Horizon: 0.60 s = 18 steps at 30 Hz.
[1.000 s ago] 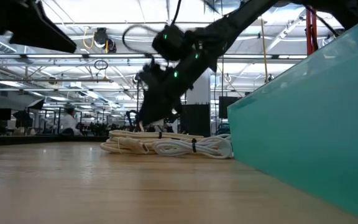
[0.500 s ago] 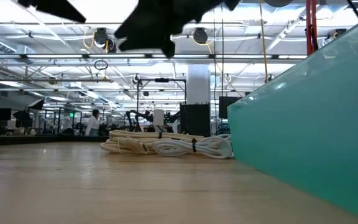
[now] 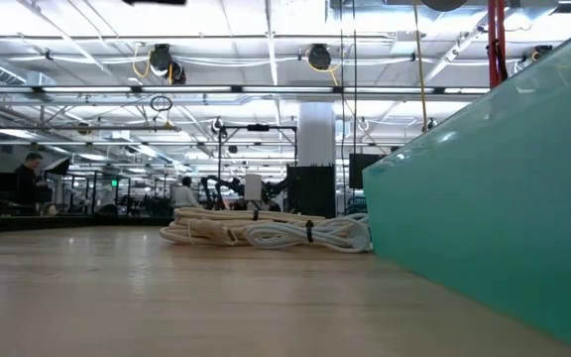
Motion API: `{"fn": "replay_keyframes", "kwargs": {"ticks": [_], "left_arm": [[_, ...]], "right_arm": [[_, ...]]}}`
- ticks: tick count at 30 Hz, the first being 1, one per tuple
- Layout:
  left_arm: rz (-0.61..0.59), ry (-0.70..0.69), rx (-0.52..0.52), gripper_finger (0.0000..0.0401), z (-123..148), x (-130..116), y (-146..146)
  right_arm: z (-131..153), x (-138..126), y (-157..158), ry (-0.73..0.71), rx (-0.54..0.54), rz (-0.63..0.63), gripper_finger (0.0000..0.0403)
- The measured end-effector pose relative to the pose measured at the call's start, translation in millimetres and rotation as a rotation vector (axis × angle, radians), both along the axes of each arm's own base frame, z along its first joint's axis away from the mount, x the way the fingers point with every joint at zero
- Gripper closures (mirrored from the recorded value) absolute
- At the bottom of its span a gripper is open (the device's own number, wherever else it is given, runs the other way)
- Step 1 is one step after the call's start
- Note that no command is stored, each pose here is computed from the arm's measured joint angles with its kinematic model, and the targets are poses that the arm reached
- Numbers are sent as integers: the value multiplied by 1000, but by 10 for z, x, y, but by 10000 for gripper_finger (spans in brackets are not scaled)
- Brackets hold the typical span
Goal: Pick & Place USB Port
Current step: Put the pink charger cable into the orange bin
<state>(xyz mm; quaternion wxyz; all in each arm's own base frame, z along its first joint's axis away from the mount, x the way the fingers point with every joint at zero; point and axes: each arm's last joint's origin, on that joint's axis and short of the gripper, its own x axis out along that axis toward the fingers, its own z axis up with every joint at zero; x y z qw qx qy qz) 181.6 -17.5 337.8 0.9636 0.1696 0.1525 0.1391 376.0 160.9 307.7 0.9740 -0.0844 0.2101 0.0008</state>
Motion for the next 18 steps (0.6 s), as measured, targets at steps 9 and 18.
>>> {"fn": "replay_keyframes", "kwargs": {"ticks": [9, 18], "left_arm": [[-130, 182, -86, 283, -343, 325, 934], [-126, 300, -289, 283, -768, 475, 1792]], "right_arm": [[-233, -112, 130, -32, -76, -129, 273], [-541, -131, 13, -88, -13, -226, 273]]}}
